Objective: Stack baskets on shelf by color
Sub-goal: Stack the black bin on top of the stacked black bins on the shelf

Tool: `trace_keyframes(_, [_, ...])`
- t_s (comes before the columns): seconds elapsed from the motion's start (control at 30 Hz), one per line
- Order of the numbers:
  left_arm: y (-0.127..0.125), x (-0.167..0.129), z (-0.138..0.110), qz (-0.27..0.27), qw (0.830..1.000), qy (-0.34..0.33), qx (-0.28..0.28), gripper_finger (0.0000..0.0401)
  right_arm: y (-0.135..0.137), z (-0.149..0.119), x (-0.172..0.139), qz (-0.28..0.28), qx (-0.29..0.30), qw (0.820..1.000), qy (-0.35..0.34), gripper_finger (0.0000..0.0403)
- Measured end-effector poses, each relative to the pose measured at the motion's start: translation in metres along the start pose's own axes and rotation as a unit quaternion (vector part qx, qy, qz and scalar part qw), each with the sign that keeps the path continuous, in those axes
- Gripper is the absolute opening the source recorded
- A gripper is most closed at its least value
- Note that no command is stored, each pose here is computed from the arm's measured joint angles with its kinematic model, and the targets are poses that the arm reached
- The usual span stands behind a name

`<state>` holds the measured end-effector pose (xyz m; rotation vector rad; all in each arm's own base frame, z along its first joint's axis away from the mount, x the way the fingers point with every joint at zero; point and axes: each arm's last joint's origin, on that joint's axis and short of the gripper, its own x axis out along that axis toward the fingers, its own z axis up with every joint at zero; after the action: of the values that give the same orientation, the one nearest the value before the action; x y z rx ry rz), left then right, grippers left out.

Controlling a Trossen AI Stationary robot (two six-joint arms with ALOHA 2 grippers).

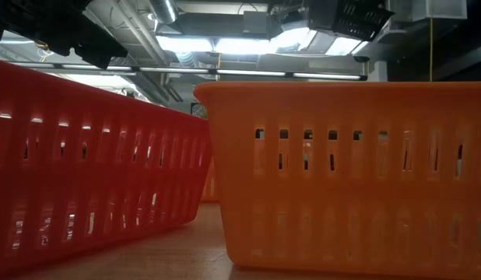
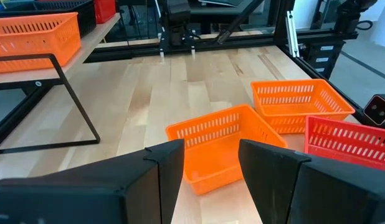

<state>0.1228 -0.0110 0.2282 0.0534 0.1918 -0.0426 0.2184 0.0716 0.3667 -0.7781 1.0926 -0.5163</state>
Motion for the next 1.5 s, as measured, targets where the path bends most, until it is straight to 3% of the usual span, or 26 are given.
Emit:
trace_keyframes(0.3, [0.0, 0.0, 0.0, 0.0, 1.0, 0.001, 0.0, 0.0147, -0.068, -0.041, 0.008, 0.012, 0.12, 0.993, -0.01, 0.0002])
trace_keyframes(0.6, [0.0, 0.0, 0.0, 0.0, 1.0, 0.0, 0.0, 0.0147, -0.098, -0.039, 0.04, 0.081, 0.1, 0.991, -0.034, 0.0002])
trace_keyframes(0.8, [0.0, 0.0, 0.0, 0.0, 1.0, 0.0, 0.0, 0.0147, -0.117, -0.054, 0.062, 0.122, 0.137, 0.983, -0.014, 0.0002])
trace_keyframes(1.1, [0.0, 0.0, 0.0, 0.0, 1.0, 0.0, 0.0, 0.0147, -0.132, -0.063, 0.081, 0.15, 0.173, 0.973, -0.022, 0.0002])
trace_keyframes(1.3, [0.0, 0.0, 0.0, 0.0, 1.0, 0.0, 0.0, 0.0147, -0.119, -0.069, 0.101, 0.191, 0.158, 0.969, -0.013, 0.0002])
trace_keyframes(1.5, [0.0, 0.0, 0.0, 0.0, 1.0, 0.0, 0.0, 0.0147, -0.112, -0.07, 0.111, 0.193, 0.145, 0.97, -0.01, 0.0002])
